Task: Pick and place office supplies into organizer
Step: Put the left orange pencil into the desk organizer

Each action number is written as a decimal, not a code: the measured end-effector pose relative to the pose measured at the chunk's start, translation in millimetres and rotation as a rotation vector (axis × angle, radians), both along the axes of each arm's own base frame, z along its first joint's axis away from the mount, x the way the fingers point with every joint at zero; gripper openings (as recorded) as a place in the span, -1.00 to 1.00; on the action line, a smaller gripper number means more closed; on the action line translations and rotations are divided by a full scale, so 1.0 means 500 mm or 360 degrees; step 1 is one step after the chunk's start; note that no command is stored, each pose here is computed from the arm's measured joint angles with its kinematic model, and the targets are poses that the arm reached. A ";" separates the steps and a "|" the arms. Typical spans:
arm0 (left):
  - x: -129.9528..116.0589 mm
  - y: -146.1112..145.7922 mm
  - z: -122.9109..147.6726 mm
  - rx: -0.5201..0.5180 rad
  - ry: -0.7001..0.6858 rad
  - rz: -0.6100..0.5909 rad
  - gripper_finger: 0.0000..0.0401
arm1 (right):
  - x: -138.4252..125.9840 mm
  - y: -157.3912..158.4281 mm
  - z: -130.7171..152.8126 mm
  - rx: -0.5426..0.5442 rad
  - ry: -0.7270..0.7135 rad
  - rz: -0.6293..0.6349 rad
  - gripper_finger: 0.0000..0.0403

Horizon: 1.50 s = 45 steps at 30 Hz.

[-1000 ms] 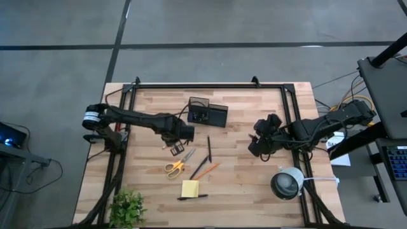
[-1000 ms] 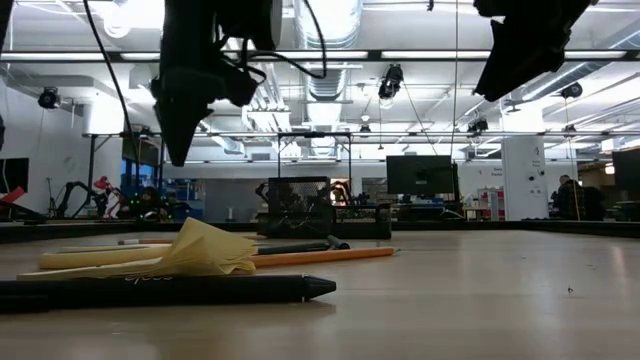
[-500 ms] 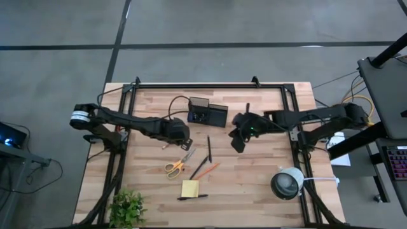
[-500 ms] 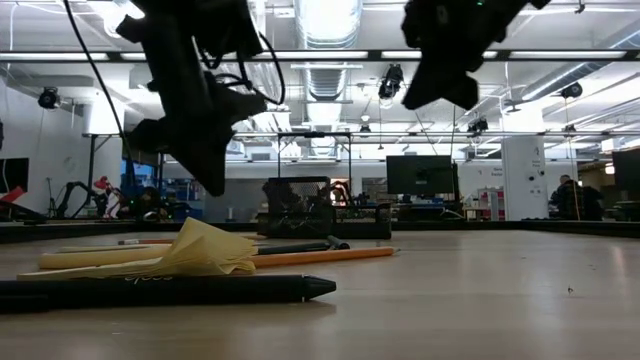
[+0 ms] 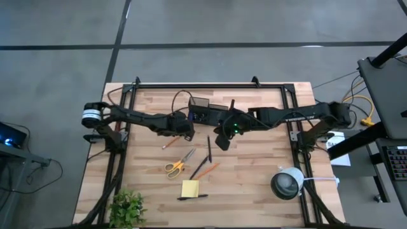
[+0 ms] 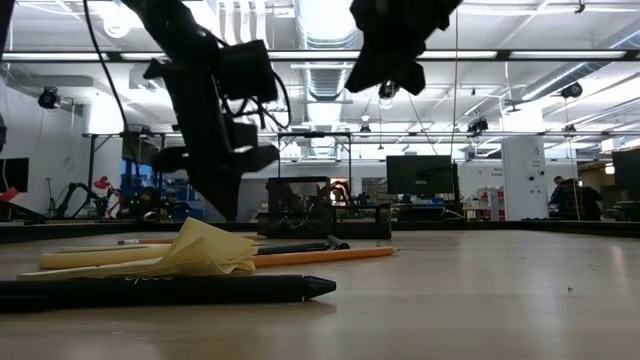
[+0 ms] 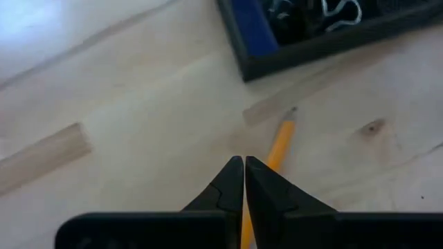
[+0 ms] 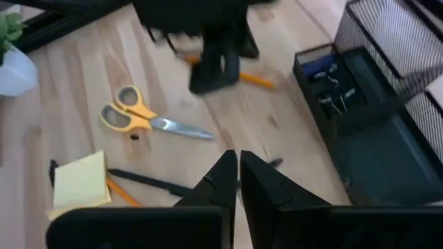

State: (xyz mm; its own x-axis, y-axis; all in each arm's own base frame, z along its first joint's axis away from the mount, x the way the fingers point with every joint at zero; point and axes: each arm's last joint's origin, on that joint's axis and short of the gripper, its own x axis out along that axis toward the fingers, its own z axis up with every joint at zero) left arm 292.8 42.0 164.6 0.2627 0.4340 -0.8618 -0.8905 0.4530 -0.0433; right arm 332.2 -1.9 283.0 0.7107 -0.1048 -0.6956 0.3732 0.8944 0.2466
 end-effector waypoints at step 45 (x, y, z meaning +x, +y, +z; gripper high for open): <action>-0.149 -0.180 0.065 -0.0618 -0.0253 -0.0234 -1.00 | 0.188 0.005 -0.205 -0.0043 0.0470 0.0883 -0.95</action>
